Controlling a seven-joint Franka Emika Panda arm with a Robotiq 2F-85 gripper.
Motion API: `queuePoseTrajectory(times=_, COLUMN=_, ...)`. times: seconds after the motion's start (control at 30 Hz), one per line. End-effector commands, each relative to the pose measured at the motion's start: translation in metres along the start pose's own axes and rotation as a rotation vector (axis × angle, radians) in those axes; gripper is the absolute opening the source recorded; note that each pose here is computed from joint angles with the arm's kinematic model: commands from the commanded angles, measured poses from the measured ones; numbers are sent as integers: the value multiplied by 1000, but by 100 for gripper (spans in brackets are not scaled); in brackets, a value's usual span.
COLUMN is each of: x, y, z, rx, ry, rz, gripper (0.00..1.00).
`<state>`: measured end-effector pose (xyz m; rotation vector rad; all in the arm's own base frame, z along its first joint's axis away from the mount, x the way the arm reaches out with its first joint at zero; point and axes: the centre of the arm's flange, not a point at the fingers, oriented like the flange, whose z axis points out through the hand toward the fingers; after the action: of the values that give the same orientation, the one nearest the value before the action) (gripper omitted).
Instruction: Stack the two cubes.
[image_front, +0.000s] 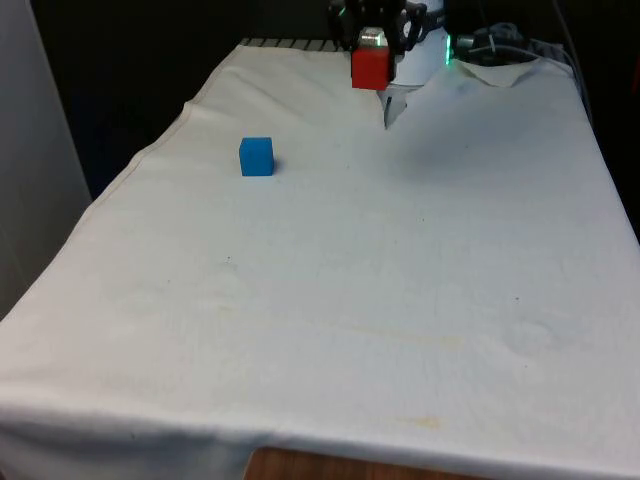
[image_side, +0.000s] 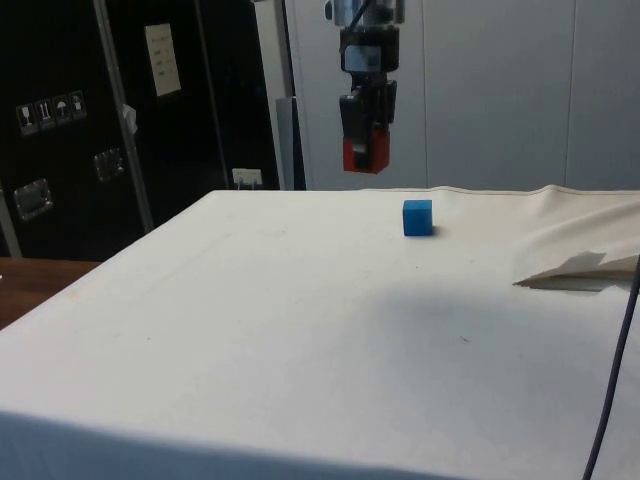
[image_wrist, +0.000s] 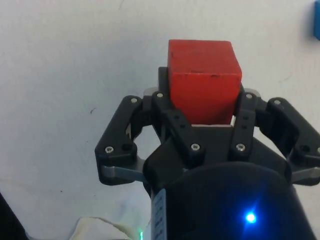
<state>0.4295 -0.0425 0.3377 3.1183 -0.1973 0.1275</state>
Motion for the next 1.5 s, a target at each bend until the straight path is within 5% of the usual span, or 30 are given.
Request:
queuePoseTrajectory(times=0.0, x=-3, y=3, z=0, rx=7, ry=-2, rz=-1, gripper=0)
queuePoseTrajectory(times=1.1, x=-5, y=69, z=12, rx=12, ry=-49, rz=-29, gripper=0)
queuePoseTrajectory(times=1.47, x=-7, y=90, z=13, rx=23, ry=-42, rz=-28, gripper=0)
